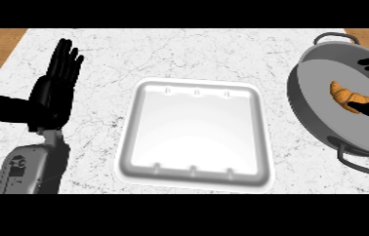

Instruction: Pick the croissant from the tray and place it in the pot

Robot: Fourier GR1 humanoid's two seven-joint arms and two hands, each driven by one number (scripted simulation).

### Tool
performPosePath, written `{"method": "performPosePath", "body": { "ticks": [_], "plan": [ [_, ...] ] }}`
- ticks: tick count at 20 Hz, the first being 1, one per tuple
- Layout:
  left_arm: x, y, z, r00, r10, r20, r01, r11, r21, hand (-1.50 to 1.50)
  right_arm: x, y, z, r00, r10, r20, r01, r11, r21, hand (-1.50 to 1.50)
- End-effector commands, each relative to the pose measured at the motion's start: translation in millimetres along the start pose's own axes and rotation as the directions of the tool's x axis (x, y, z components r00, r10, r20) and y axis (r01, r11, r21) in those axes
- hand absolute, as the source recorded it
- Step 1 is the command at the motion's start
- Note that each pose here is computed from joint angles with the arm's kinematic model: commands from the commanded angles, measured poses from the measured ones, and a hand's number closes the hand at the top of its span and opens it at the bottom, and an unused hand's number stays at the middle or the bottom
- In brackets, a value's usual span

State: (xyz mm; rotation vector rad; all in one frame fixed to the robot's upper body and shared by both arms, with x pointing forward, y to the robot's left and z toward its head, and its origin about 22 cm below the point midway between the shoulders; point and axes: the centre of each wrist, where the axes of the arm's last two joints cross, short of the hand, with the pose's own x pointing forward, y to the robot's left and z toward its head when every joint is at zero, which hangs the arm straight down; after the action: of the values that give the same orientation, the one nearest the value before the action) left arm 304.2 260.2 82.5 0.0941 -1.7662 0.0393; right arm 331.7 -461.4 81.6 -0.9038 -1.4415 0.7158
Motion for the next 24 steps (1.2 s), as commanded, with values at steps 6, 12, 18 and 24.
{"method": "performPosePath", "body": {
  "ticks": [6, 12, 18, 24],
  "plan": [
    [1, -5, -1, 1.000, 0.001, 0.005, -0.002, 1.000, 0.022, 0.00, 8, 1, -16, 0.944, -0.277, 0.181, 0.293, 0.954, -0.063, -1.50],
    [1, 1, 9, 1.000, 0.003, -0.001, -0.003, 1.000, 0.001, 0.00, -1, -22, -15, 0.853, -0.511, 0.105, 0.522, 0.836, -0.172, -1.50],
    [-2, -17, -5, 1.000, -0.005, 0.021, 0.005, 1.000, 0.004, 0.00, -44, -53, 15, 0.798, -0.587, 0.134, 0.600, 0.755, -0.265, -1.50],
    [5, 7, 4, 1.000, 0.013, 0.006, -0.013, 1.000, 0.006, 0.00, -84, -87, 55, 0.749, -0.643, 0.159, 0.655, 0.685, -0.319, -1.50]
  ]
}}
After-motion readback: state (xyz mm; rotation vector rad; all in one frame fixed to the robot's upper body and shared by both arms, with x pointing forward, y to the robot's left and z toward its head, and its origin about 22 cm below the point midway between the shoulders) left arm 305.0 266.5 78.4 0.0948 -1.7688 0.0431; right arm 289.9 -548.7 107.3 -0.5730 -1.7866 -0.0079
